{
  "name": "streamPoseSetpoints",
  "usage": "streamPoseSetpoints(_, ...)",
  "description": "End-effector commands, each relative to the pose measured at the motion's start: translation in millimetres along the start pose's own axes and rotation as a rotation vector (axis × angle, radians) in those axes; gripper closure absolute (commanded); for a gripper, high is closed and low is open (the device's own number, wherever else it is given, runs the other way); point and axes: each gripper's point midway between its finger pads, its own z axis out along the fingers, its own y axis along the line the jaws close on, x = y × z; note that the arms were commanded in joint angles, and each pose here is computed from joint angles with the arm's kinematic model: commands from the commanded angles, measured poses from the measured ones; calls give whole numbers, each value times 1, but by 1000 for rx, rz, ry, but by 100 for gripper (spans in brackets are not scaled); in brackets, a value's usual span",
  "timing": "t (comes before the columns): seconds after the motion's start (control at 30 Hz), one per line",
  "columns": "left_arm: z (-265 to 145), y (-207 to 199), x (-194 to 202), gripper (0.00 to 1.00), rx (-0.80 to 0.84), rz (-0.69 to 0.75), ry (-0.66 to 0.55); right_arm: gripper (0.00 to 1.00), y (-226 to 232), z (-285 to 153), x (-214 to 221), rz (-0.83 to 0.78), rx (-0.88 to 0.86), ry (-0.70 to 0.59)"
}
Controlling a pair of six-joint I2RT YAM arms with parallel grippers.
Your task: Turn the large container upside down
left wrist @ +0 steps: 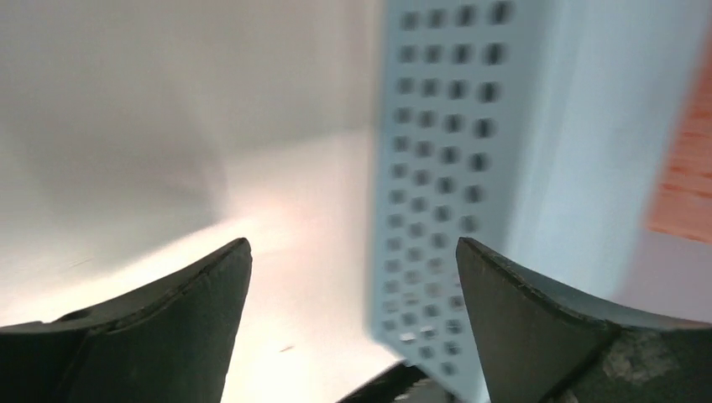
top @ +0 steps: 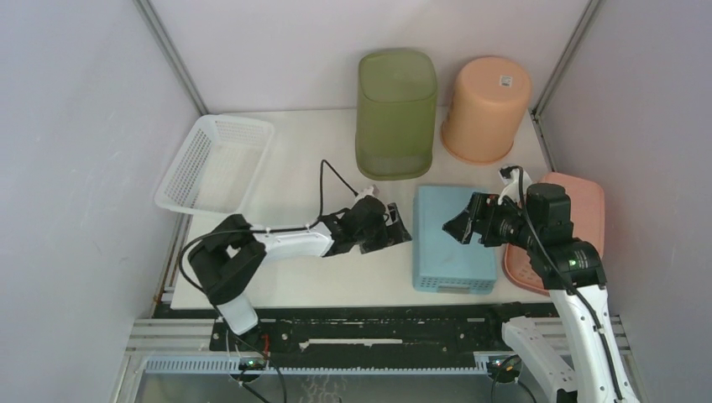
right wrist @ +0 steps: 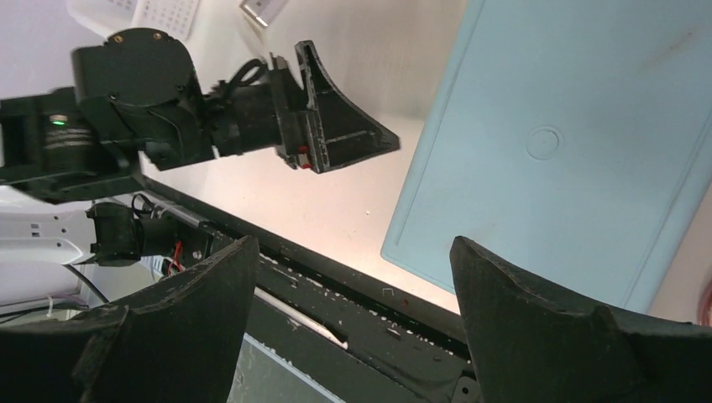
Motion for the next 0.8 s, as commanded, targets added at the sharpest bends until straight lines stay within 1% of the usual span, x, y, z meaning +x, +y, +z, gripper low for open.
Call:
streamPoseSetpoints(0.0, -62, 69, -36, 2, -433, 302, -83, 8, 8, 3, -13, -29, -37, -56)
streamPoseSetpoints(0.07, -92, 72, -63, 0, -519, 358, -146, 8, 9, 5, -12, -31, -47, -50)
streamPoseSetpoints(0.17, -134, 78, -103, 0, -589, 375, -217, 8, 12, 7, -13, -39, -60, -48)
streamPoseSetpoints(0.23, -157, 83, -129, 0, -573, 340, -250, 9, 14, 8, -13, -37, -70, -46)
streamPoseSetpoints(0.33, -194, 93, -172, 0, -575, 311, -331, 8, 21, 10, -13, -36, -101, -45)
streamPoseSetpoints(0.43, -231, 112, -211, 0, -650, 274, -417, 8, 24, 15, -9, -37, -115, -33)
streamPoseSetpoints(0.5, -245, 127, -229, 1, -701, 257, -441, 8, 26, 18, -7, -39, -123, -29)
streamPoseSetpoints(0.57, -253, 146, -245, 1, -722, 205, -446, 9, 28, 22, -4, -40, -134, -25)
streamPoseSetpoints(0.67, -259, 172, -262, 2, -744, 156, -447, 9, 31, 25, -2, -39, -147, -17)
streamPoseSetpoints(0.77, -267, 199, -275, 2, -806, 113, -443, 8, 32, 25, 0, -43, -149, -13)
